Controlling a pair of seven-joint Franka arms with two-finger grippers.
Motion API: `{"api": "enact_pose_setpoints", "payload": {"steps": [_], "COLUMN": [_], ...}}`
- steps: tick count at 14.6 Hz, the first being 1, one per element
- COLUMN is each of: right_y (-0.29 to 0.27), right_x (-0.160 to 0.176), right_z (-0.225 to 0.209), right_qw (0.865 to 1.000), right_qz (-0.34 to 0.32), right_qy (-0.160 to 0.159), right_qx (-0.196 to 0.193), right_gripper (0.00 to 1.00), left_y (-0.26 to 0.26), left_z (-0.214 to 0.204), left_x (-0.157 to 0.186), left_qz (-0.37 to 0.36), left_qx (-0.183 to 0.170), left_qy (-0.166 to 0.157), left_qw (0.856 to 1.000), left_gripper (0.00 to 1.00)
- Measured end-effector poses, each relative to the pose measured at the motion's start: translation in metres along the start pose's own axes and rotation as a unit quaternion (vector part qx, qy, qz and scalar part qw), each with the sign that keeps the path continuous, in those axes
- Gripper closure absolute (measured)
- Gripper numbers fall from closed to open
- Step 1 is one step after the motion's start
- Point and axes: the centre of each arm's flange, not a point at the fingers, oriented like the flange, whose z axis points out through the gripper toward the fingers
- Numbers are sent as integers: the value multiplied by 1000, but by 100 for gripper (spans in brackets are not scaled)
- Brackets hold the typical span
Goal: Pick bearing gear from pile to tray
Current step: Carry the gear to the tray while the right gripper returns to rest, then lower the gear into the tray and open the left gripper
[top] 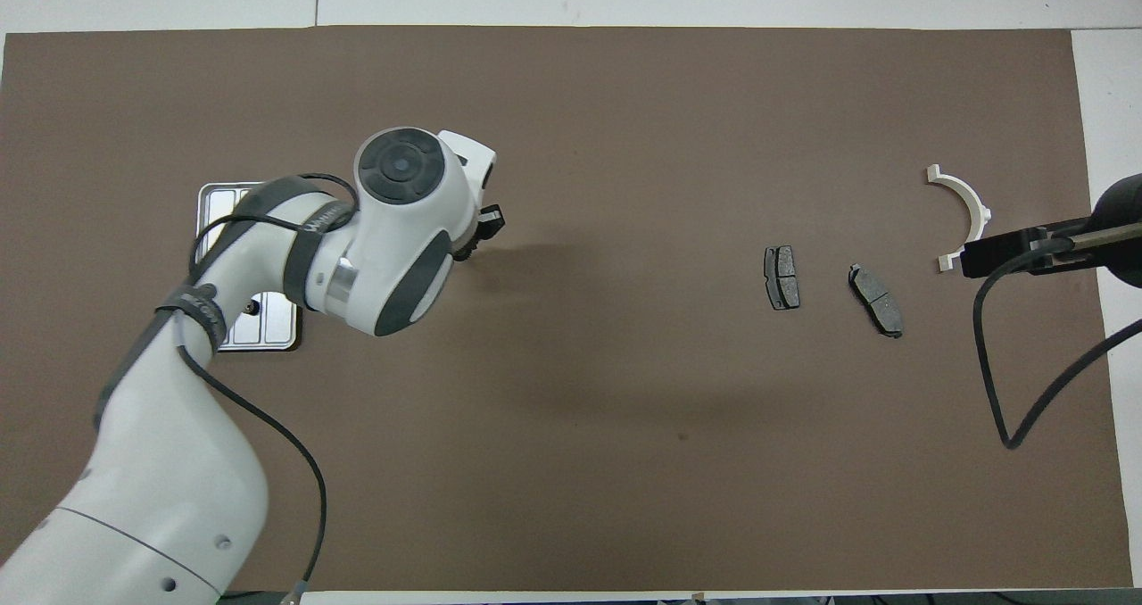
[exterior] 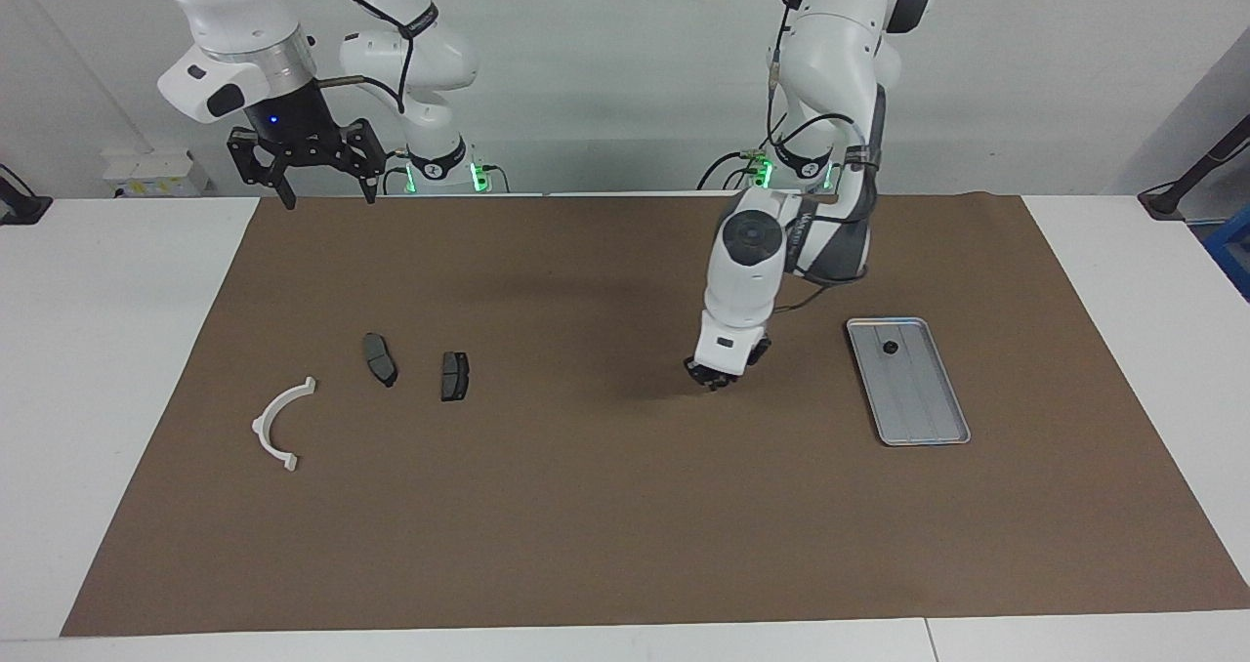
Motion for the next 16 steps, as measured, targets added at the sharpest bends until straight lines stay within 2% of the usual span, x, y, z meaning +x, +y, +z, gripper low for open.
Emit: {"api": "enact_pose_setpoints", "payload": {"steps": [3, 6, 10, 16], "right_y": [5, 6, 6, 6], "right_x": [2, 2, 2, 8], "right_z": [4, 5, 5, 16], "right_qw": [1000, 1000, 1000, 1000], "right_qz": [4, 5, 5, 5], "right_qy": [-4, -5, -5, -15], "right_qx": [0, 0, 0, 1], "right_gripper": [0, 0, 0, 0], "left_y": [-106, -190, -230, -253], "left_z": [-9, -4, 9, 54], "left_x": [70, 109, 118, 102], "left_qz": [45, 81, 99, 91], "left_qx": [0, 0, -1, -3], "left_qy": [1, 2, 2, -1], "left_qw": [999, 997, 995, 996], "left_gripper": [65, 65, 65, 65]}}
